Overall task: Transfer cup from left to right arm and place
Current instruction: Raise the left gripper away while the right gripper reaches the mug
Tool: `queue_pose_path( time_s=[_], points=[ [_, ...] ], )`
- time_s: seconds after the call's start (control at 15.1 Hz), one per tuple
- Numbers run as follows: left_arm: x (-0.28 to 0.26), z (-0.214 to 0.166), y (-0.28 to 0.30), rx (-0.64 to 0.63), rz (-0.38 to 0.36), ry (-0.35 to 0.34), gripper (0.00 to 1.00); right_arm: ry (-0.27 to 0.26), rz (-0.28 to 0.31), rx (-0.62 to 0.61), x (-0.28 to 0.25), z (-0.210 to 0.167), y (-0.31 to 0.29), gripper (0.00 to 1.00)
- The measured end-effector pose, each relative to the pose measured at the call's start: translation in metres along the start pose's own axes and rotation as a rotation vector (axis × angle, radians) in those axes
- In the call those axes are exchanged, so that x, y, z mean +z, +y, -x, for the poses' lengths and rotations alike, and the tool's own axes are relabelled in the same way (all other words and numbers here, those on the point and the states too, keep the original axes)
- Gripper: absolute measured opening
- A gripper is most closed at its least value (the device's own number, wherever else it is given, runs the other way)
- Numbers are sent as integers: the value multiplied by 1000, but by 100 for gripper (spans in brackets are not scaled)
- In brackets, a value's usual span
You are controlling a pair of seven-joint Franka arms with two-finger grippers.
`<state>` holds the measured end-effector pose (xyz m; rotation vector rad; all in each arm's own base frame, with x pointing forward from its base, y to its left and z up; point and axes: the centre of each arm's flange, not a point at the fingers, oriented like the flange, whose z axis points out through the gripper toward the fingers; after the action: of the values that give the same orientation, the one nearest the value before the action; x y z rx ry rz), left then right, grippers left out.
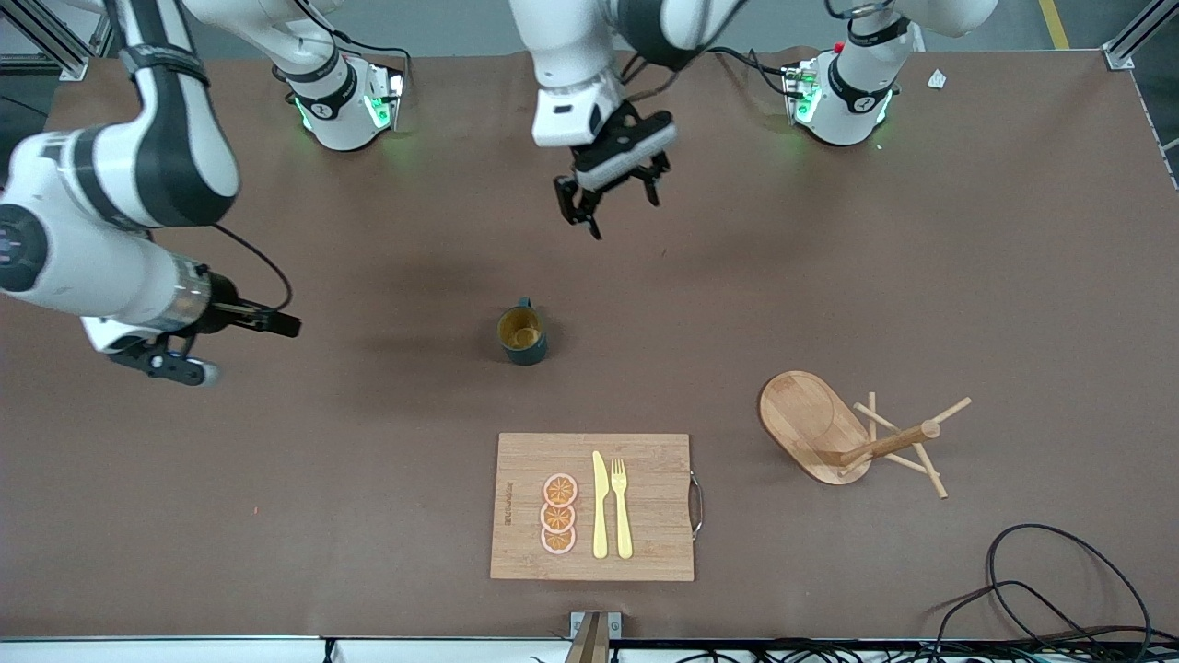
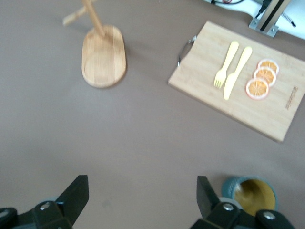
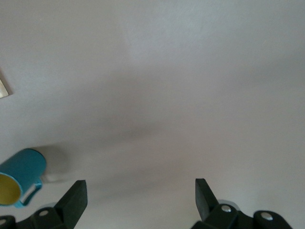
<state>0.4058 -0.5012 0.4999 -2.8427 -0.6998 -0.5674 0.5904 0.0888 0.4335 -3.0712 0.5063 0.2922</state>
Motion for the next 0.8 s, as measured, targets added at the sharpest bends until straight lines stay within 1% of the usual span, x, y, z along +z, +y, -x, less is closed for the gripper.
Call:
queue_pose_path(
  time_s=[0.27,0.47,0.6,0.8],
  points=[
    [2,-112,-27,56,37,-99,100,33,0,79,12,33,-63,100],
    [21,-181,-59,113,55,-161,100,73,-20,129,25,60,-108,100],
    [37,-220,-82,165,55,-179,100,86,-22,117,46,82,-135,100],
    [51,-270,-121,244,67,-202,100,105,-21,46,86,109,-171,100]
  ],
)
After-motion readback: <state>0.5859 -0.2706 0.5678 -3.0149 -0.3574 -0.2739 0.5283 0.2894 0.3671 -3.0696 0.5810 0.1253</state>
